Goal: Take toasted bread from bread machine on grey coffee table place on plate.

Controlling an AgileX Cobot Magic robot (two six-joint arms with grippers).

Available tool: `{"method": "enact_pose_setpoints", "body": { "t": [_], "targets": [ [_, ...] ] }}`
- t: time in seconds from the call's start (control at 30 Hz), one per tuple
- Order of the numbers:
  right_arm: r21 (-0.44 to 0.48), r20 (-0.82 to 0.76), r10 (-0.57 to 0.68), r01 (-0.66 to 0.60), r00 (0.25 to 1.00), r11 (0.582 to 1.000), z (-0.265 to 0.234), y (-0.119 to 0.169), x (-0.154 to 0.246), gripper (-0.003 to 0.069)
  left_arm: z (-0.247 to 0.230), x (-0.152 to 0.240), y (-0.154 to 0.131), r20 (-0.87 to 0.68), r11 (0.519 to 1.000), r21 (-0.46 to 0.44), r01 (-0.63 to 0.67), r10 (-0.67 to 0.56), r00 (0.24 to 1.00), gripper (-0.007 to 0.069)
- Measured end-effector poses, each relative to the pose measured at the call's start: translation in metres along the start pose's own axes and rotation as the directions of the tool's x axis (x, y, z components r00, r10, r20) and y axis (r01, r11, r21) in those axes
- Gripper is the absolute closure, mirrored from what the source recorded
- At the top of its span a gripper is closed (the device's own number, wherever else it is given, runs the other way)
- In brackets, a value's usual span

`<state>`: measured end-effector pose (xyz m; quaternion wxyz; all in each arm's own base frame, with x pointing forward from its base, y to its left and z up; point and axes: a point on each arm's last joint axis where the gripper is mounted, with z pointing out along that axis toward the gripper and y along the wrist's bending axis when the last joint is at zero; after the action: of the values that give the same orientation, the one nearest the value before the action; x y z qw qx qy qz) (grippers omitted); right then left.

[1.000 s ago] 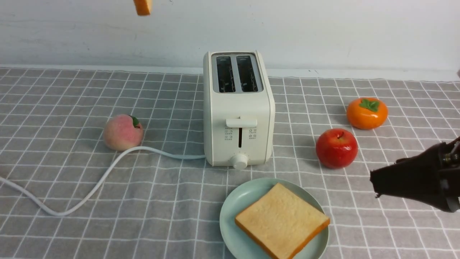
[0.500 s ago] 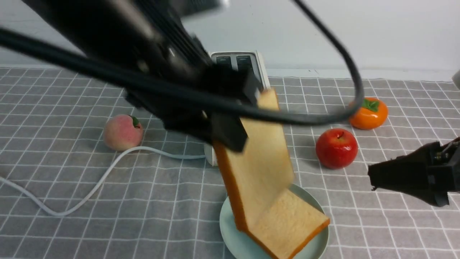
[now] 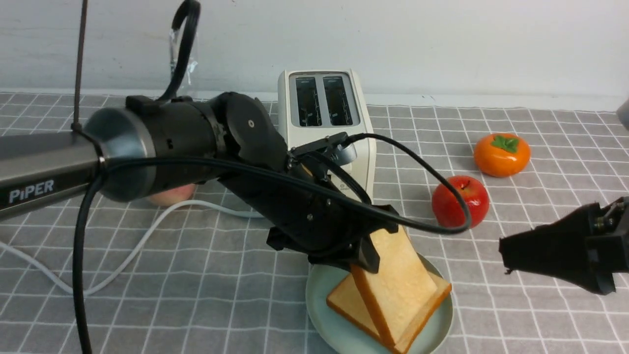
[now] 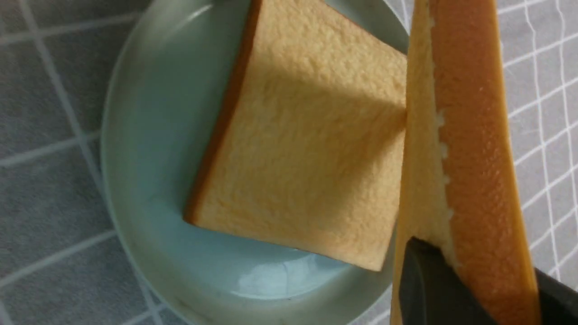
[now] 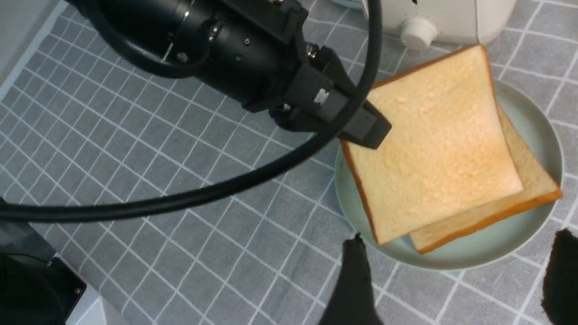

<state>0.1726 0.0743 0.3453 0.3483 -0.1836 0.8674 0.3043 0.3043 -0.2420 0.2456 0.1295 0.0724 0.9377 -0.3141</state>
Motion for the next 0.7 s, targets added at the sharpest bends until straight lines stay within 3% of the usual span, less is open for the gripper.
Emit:
{"method": "enact_pose_setpoints", "body": {
  "t": [0.17, 0.4, 0.43, 0.5, 0.7],
  "targets": [
    [-0.005, -0.008, 0.0, 0.0, 1.0, 1.0, 0.0, 0.0, 0.001, 0.0172, 0.0, -0.002, 0.005, 0.018, 0.998, -0.051, 0.021, -0.02, 1.0, 0.047],
    [-0.035, 0.012, 0.025, -0.025, 1.0, 0.999, 0.0, 0.003, -0.001, 0.0244, -0.002, 0.005, 0.015, -0.052, 0.986, -0.167, -0.008, -0.001, 0.999, 0.0122],
    [-0.067, 0.032, 0.053, -0.051, 0.998, 0.996, 0.0, 0.006, -0.003, 0.027, -0.007, 0.009, 0.017, -0.093, 0.978, -0.205, -0.027, 0.008, 0.996, 0.0038],
    [-0.093, 0.047, 0.076, -0.071, 0.996, 0.993, 0.0, 0.008, -0.005, 0.0292, -0.014, 0.012, 0.017, -0.11, 0.97, -0.239, -0.039, 0.013, 0.994, -0.0014],
    [-0.11, 0.14, 0.132, -0.117, 0.981, 0.987, -0.001, 0.008, -0.014, 0.0368, -0.07, 0.023, 0.006, -0.082, 0.946, -0.318, -0.06, 0.036, 0.996, -0.001]
  ]
}}
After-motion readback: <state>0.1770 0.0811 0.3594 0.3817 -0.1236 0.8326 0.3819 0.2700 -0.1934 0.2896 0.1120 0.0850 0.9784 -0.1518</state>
